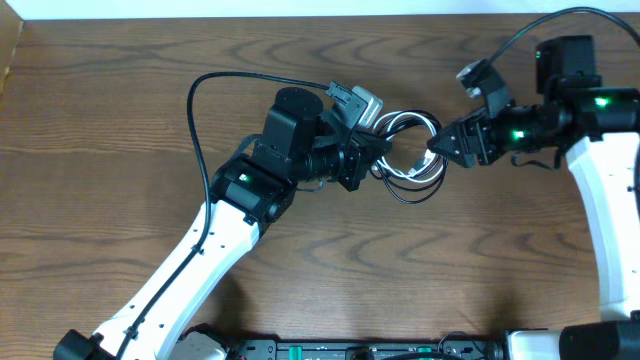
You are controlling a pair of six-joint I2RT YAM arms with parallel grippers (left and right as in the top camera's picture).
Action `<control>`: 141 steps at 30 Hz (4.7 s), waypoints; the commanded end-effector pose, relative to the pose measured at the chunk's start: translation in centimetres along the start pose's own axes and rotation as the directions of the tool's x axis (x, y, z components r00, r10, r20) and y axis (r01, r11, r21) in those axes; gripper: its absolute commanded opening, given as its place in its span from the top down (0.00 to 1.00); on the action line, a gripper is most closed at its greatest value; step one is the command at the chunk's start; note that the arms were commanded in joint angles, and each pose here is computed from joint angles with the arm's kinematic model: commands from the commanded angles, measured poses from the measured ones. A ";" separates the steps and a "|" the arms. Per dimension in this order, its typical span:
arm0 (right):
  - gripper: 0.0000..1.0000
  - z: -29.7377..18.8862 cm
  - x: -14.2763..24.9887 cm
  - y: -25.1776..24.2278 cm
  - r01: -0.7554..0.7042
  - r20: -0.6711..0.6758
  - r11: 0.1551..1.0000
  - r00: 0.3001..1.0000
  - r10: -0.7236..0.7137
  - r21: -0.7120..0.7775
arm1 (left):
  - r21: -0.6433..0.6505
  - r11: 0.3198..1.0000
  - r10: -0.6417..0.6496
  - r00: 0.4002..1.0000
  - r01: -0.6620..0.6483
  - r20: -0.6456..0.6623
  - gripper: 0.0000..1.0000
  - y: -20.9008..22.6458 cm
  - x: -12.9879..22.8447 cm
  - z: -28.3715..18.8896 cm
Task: Untangle cables
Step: 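Bring the right gripper in and grasp cables from the bundle, then pull the grippers apart, stretching the cables left and right, then move the grippers back toward center and release the cables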
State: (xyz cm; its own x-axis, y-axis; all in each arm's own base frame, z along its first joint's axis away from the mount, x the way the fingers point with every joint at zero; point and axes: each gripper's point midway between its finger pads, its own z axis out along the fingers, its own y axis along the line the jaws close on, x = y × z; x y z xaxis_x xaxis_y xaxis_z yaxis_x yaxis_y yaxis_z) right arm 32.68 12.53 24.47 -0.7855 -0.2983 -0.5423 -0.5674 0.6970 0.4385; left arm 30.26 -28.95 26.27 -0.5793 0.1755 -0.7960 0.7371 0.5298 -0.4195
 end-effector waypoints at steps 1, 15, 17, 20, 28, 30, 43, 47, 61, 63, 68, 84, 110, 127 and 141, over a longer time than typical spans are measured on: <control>0.40 1.2 -0.1 0.4 0.013 -0.017 0.999 1.000 -0.013 -0.033 | 0.055 0.998 -0.007 1.000 0.006 0.024 0.92 -1.3 -0.9 -0.7; 0.58 5.7 1.2 -1.7 -0.075 -0.136 0.994 0.989 0.065 -0.076 | 0.092 0.996 0.008 0.999 -0.012 0.041 0.92 -2.0 -1.4 -0.8; 0.68 6.1 1.2 -2.1 -0.092 -0.141 0.993 0.987 0.081 -0.075 | 0.092 0.996 0.008 0.999 -0.012 0.041 0.92 -2.0 -1.4 -0.8; 0.91 6.4 1.2 -2.3 -0.095 -0.144 0.993 0.986 0.083 -0.076 | 0.091 0.996 0.009 0.999 -0.012 0.041 0.92 -2.0 -1.4 -0.8; 0.99 6.3 2.1 -4.4 -0.185 -0.177 0.981 0.965 0.194 0.065 | -0.035 0.999 -0.019 1.000 0.019 0.025 0.92 0.8 -0.8 -1.0; 0.99 6.1 2.7 -5.8 -0.217 -0.189 0.963 0.951 0.246 0.158 | -0.063 0.997 -0.035 0.999 0.036 0.011 0.92 1.8 -0.4 -1.4; 0.99 4.0 3.6 -9.7 -0.327 -0.128 0.868 0.909 0.397 0.374 | -0.246 0.958 -0.154 0.988 0.145 -0.018 0.93 9.5 1.6 -5.7; 0.99 2.9 3.9 -10.9 -0.359 -0.100 0.841 0.897 0.431 0.406 | -0.299 0.940 -0.179 0.984 0.165 -0.019 0.92 11.7 2.2 -7.4; 0.99 -4.8 7.7 -17.6 -0.588 0.107 0.604 0.759 0.643 0.538 | -0.512 0.771 -0.336 0.924 0.380 0.180 0.93 20.3 3.4 -17.7; 0.99 -5.7 8.1 -18.3 -0.620 0.138 0.574 0.734 0.665 0.535 | -0.529 0.750 -0.338 0.918 0.396 0.209 0.92 20.9 3.4 -19.0; 0.99 -6.9 9.3 -18.8 -0.657 0.161 0.530 0.696 0.700 0.536 | -0.557 0.714 -0.336 0.905 0.425 0.260 0.92 21.7 3.4 -21.3; 0.99 -4.5 7.4 -16.4 -0.610 0.092 0.637 0.753 0.652 0.472 | -0.468 0.748 -0.408 0.882 0.471 0.235 0.92 20.0 4.3 -20.5; 0.99 -10.0 0.4 -7.6 -0.308 0.276 0.736 0.946 0.170 0.603 | -0.515 0.838 -0.249 0.966 0.177 -0.074 0.92 14.7 5.5 -12.4; 0.61 -5.7 2.8 -1.3 -0.062 0.214 0.925 0.977 -0.020 0.374 | -0.494 0.853 -0.272 0.951 0.168 -0.147 0.92 13.0 7.9 -11.3; 0.21 -3.1 3.7 0.5 0.013 0.125 0.966 0.991 -0.047 0.260 | -0.472 0.866 -0.250 0.960 0.163 -0.127 0.92 11.4 7.4 -12.3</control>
State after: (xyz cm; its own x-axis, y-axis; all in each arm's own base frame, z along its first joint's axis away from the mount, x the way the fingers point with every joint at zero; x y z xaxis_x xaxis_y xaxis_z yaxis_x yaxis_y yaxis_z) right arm 29.14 8.47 25.90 -0.7201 -0.1944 -0.6661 -0.4319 0.8769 0.2110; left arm 30.67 -11.16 20.66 -0.7937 0.1255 -0.5953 0.3543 0.8908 -0.2846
